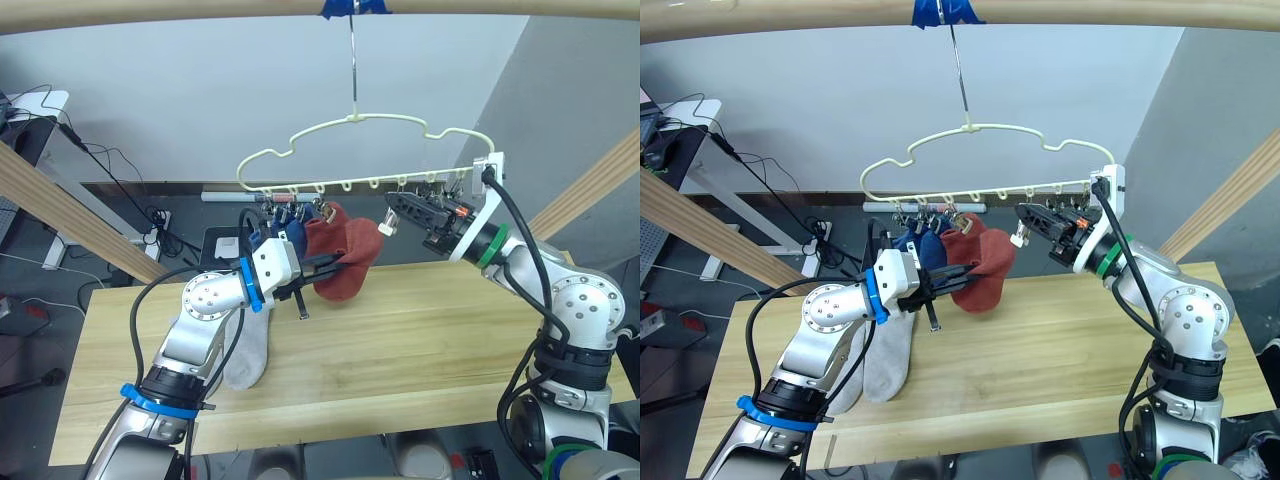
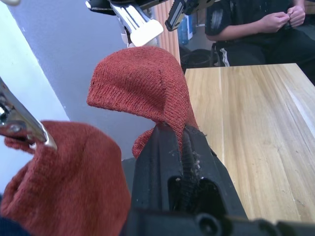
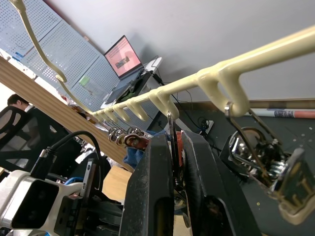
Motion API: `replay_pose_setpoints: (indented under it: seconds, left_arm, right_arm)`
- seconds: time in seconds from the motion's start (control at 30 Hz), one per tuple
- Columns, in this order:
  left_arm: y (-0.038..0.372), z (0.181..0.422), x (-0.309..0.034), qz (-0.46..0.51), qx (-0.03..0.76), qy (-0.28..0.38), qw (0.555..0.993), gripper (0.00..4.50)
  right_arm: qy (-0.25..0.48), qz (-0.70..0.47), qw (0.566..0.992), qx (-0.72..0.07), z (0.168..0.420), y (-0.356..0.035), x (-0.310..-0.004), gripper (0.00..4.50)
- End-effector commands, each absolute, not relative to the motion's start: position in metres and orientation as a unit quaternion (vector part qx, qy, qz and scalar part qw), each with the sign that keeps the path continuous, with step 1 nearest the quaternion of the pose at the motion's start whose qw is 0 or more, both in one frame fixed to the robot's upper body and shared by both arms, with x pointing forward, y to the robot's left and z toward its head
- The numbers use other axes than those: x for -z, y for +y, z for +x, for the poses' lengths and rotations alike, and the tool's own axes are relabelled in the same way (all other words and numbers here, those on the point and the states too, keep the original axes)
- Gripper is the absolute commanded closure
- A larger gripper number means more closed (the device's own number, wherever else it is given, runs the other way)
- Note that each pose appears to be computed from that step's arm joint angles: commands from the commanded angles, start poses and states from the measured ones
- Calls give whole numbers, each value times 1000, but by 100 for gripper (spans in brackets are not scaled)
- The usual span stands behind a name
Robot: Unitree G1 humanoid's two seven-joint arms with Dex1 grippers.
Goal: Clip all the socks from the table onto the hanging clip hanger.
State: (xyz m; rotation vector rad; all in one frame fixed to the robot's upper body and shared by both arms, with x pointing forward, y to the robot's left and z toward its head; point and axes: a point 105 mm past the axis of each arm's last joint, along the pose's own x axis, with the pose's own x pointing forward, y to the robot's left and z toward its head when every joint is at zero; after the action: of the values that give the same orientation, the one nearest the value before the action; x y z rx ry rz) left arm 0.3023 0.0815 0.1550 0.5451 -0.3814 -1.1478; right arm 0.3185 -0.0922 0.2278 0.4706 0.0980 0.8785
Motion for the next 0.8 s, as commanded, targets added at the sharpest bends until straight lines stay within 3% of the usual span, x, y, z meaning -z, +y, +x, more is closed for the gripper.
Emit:
replay_pose_setpoints:
  seconds: [0.03, 0.7, 0.8]
  left_arm:
    - [77, 298, -163, 248, 535, -198, 783, 449]
    - [61, 296, -171, 241, 542, -219, 774, 449]
    - [61, 296, -172, 241, 542, -219, 774, 450]
  right_arm:
    - [34, 230, 871, -432, 314, -90, -237, 448]
    - [44, 237, 865, -441, 311, -74, -234, 448]
    - [46, 228, 867, -440, 311, -75, -231, 346]
